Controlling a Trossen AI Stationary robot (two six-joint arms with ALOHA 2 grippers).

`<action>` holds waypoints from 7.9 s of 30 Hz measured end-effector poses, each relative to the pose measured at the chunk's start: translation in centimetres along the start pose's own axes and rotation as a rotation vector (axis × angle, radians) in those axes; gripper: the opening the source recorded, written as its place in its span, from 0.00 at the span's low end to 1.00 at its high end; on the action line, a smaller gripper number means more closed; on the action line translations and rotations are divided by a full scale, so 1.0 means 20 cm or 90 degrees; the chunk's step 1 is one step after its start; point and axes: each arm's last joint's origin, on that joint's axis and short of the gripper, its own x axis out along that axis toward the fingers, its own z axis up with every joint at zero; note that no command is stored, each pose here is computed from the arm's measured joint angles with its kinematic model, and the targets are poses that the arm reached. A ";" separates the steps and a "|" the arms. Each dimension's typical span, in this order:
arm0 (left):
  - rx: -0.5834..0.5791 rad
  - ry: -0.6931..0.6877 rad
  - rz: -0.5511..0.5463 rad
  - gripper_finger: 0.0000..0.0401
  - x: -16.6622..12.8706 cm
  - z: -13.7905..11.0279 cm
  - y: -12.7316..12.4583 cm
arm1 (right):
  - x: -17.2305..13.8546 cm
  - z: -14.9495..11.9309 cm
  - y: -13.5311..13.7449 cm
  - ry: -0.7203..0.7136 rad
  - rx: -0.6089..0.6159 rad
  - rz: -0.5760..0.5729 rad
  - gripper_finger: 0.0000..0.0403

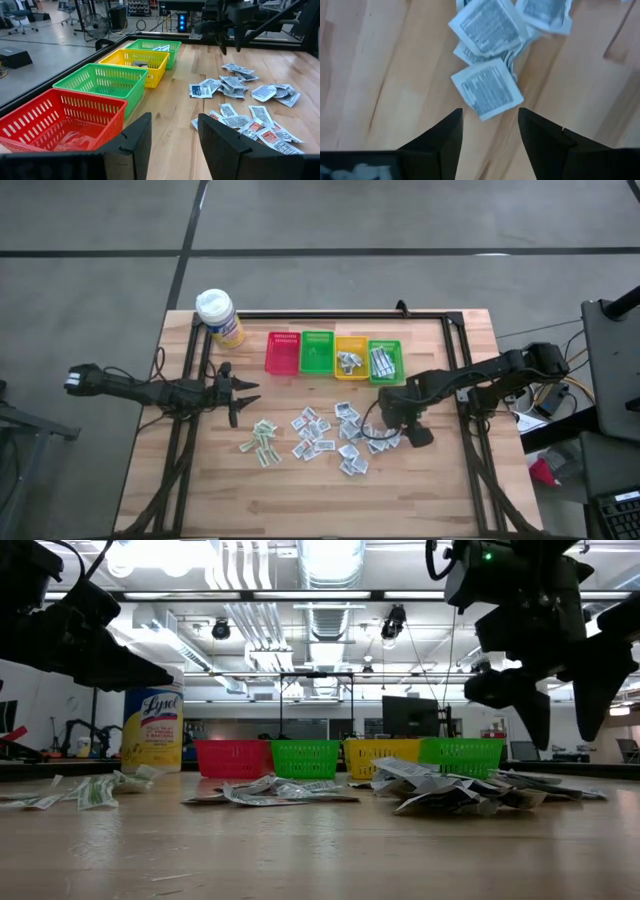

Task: Pick & Place First Aid Supplies
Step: Put the blue alcohol pad into the yellow bin

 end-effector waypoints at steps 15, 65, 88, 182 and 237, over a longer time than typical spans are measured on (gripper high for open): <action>-0.022 0.000 0.000 0.39 0.00 0.00 0.00 | 0.08 -0.04 0.10 0.029 -0.090 0.019 0.47; -0.067 0.000 0.000 0.39 0.00 0.00 0.00 | 0.26 -0.04 0.22 0.022 -0.263 -0.114 0.46; -0.090 0.006 0.001 0.39 0.00 0.00 0.00 | 0.34 -0.02 0.19 0.040 -0.142 -0.174 0.19; -0.095 -0.007 -0.001 0.39 0.01 0.01 0.00 | -0.82 0.55 -0.29 -0.637 0.274 -0.484 0.02; -0.103 -0.015 -0.002 0.39 0.00 0.01 0.00 | -0.43 0.44 -0.96 -0.071 0.340 -0.197 0.02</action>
